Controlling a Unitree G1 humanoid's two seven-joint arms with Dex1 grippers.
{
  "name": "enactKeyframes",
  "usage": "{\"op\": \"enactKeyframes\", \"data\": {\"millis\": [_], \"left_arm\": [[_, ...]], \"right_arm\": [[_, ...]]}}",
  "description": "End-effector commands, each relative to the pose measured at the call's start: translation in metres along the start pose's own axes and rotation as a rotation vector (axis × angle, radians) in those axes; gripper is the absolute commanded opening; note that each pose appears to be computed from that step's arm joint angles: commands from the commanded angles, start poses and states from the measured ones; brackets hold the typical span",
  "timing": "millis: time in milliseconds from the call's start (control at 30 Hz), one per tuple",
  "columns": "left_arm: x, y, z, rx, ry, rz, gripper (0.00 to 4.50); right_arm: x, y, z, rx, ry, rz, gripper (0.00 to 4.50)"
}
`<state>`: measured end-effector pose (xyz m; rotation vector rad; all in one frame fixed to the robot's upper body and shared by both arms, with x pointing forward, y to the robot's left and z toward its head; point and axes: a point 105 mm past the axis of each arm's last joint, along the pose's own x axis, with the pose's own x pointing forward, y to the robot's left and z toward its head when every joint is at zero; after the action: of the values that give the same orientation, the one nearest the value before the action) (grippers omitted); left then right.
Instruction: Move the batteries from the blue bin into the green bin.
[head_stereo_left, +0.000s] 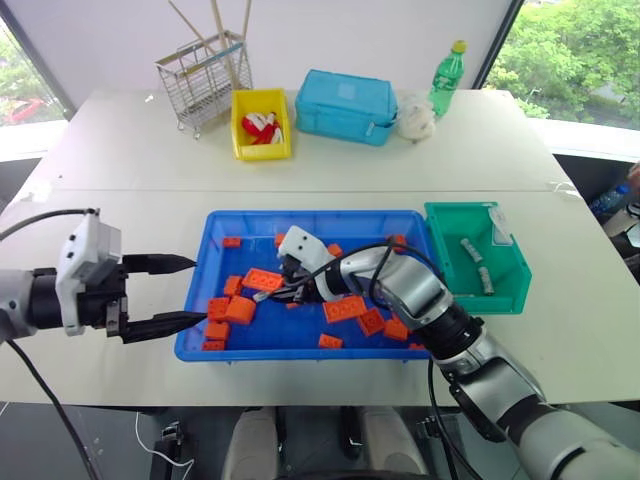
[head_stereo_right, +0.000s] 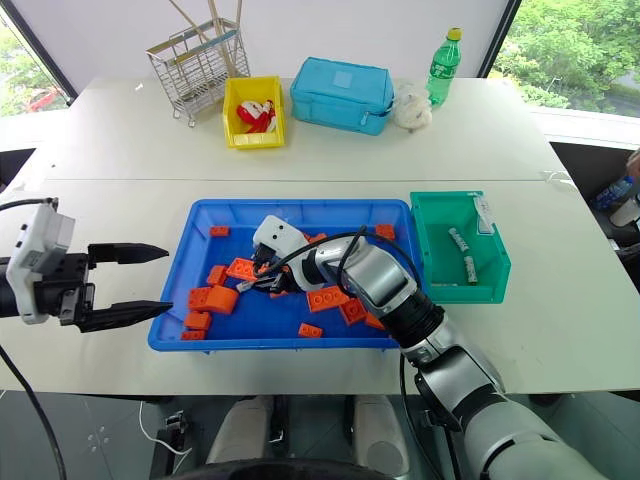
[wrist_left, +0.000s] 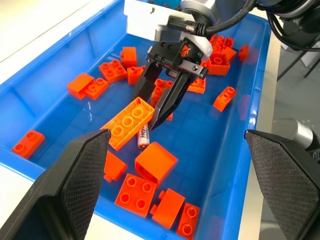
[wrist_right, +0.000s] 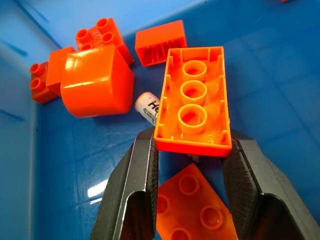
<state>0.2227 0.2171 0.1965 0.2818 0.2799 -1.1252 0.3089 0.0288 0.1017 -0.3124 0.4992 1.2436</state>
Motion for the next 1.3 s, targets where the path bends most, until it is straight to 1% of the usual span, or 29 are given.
{"op": "enactKeyframes", "data": {"millis": [33, 100, 233, 400, 600, 667, 700, 800, 833, 1000, 1100, 1233, 1300], "left_arm": [[0.001, 0.002, 0.005, 0.033, -0.015, 0.005, 4.5], [0.002, 0.002, 0.004, 0.034, -0.017, 0.005, 4.5], [0.004, 0.003, 0.003, 0.039, -0.021, 0.004, 4.5], [0.005, 0.005, 0.004, 0.046, -0.025, 0.004, 4.5], [0.006, 0.008, 0.006, 0.054, -0.03, 0.005, 4.5], [0.007, 0.008, 0.007, 0.053, -0.034, 0.003, 4.5], [0.007, 0.008, 0.007, 0.053, -0.035, 0.002, 4.5], [0.008, 0.006, 0.008, 0.052, -0.035, -0.004, 4.5], [0.008, 0.006, 0.008, 0.052, -0.034, -0.005, 4.5], [0.005, 0.006, 0.008, 0.05, -0.029, 0.003, 4.5], [0.004, 0.004, 0.006, 0.047, -0.026, 0.005, 4.5], [0.004, 0.004, 0.006, 0.045, -0.024, 0.006, 4.5], [0.004, 0.005, 0.007, 0.047, -0.025, 0.008, 4.5]], "right_arm": [[-0.006, -0.001, 0.015, -0.032, -0.057, -0.003, 1.19], [-0.008, -0.001, 0.021, -0.024, -0.075, 0.002, 1.19], [-0.009, -0.004, 0.036, -0.07, -0.11, 0.0, 1.19], [-0.004, -0.011, 0.049, -0.119, -0.12, -0.009, 1.19], [0.02, -0.015, 0.055, -0.235, -0.08, 0.004, 1.19], [0.025, -0.017, 0.056, -0.277, -0.053, 0.011, 2.27], [0.026, -0.018, 0.056, -0.293, -0.046, 0.016, 2.68], [0.017, -0.02, 0.06, -0.435, -0.017, 0.043, 4.24], [0.012, -0.021, 0.061, -0.473, -0.009, 0.059, 4.42], [-0.016, -0.02, 0.061, -0.599, 0.013, 0.125, 4.42], [-0.027, -0.01, 0.051, -0.614, 0.043, 0.2, 4.42], [-0.025, -0.002, 0.03, -0.606, 0.097, 0.255, 4.42], [-0.021, 0.0, 0.025, -0.581, 0.103, 0.259, 4.42]]}}
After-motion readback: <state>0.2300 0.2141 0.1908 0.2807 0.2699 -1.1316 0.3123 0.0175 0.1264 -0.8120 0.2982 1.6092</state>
